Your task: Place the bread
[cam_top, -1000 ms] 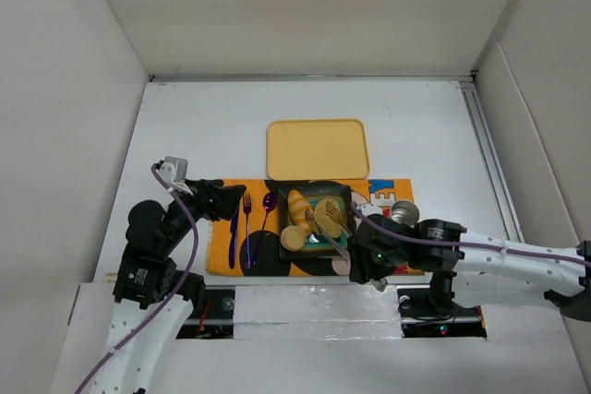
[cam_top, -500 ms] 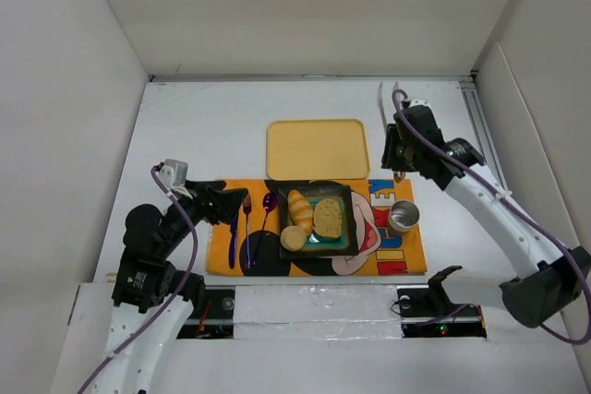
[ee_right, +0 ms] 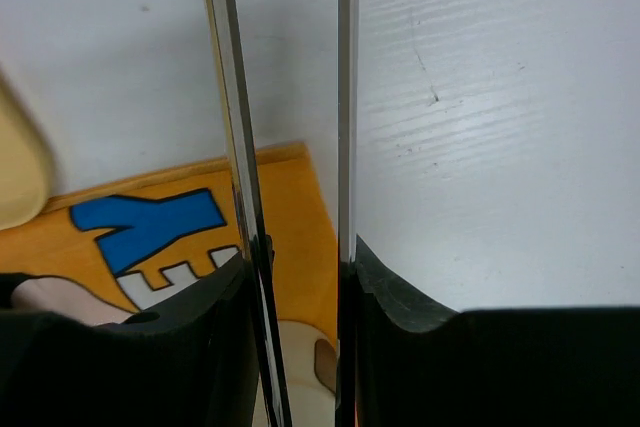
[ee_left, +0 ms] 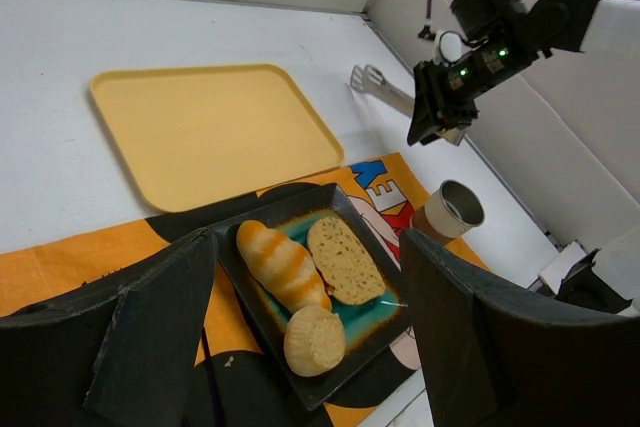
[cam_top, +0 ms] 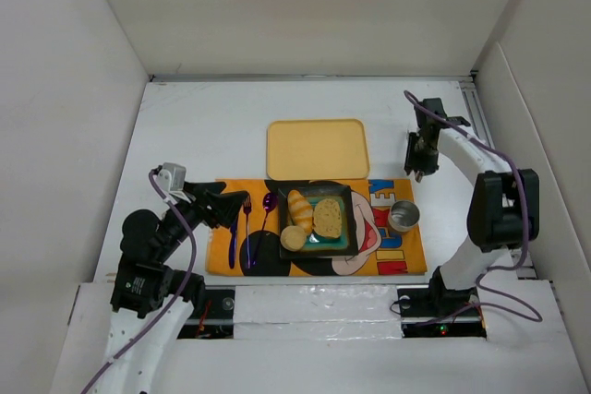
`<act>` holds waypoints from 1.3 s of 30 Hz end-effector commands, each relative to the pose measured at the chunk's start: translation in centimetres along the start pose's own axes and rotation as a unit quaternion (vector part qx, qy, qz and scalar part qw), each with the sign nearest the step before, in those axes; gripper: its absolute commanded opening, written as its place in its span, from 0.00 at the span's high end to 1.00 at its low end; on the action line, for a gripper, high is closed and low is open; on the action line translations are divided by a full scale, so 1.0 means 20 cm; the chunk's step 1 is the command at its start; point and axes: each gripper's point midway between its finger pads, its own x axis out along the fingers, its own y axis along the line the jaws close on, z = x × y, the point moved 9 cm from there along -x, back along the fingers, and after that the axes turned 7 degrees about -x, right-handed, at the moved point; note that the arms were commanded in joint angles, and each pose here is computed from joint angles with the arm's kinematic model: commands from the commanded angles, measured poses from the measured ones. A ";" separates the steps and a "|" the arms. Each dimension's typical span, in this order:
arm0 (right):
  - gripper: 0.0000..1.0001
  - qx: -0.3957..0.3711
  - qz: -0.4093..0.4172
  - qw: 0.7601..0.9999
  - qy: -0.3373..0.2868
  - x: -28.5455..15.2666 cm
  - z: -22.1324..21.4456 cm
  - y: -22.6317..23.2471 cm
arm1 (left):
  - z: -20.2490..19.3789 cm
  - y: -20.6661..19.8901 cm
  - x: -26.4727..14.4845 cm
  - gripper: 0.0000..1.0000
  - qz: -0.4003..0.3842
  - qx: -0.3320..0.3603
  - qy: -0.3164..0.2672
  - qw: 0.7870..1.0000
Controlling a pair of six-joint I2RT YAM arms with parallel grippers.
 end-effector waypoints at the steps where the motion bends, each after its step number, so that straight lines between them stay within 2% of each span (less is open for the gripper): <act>1: 0.61 0.002 0.040 0.999 -0.025 -0.01 0.11 0.00 | 0.07 -0.06 -0.03 0.31 -0.027 0.025 -0.037 0.999; 12: 0.58 -0.012 -0.064 0.998 0.015 0.07 0.10 -0.15 | 0.08 -0.09 -0.07 0.31 -0.033 0.030 -0.054 0.998; 15: 0.48 -0.009 -0.084 0.996 0.015 0.10 0.09 -0.20 | 0.08 -0.09 -0.07 0.31 -0.032 0.031 -0.055 0.997; 18: 0.48 -0.009 -0.094 0.995 0.017 0.10 0.11 -0.20 | 0.09 -0.09 -0.07 0.31 -0.031 0.030 -0.056 0.997; 23: 0.41 -0.012 -0.132 0.991 0.022 0.14 0.12 -0.23 | 0.08 -0.08 -0.07 0.31 -0.029 0.029 -0.055 0.998; 27: 0.31 -0.007 -0.133 0.991 0.012 0.13 0.15 -0.23 | 0.08 -0.08 -0.06 0.31 -0.029 0.028 -0.053 0.998; 29: 0.25 -0.003 -0.127 0.992 0.001 0.10 0.18 -0.22 | 0.08 -0.08 -0.06 0.31 -0.029 0.027 -0.053 0.998; 33: 0.05 0.007 -0.119 0.992 -0.028 0.03 0.23 -0.22 | 0.08 -0.08 -0.06 0.30 -0.027 0.026 -0.051 0.998; 36: 0.04 0.018 -0.114 0.992 -0.051 -0.03 0.26 -0.22 | 0.08 -0.08 -0.06 0.30 -0.026 0.026 -0.054 0.998; 38: 0.04 0.032 -0.101 0.989 -0.105 -0.13 0.32 -0.18 | 0.08 -0.07 -0.06 0.29 -0.023 0.024 -0.050 0.998; 39: 0.05 0.047 -0.082 0.984 -0.149 -0.26 0.35 -0.16 | 0.08 -0.07 -0.05 0.28 -0.022 0.024 -0.049 0.998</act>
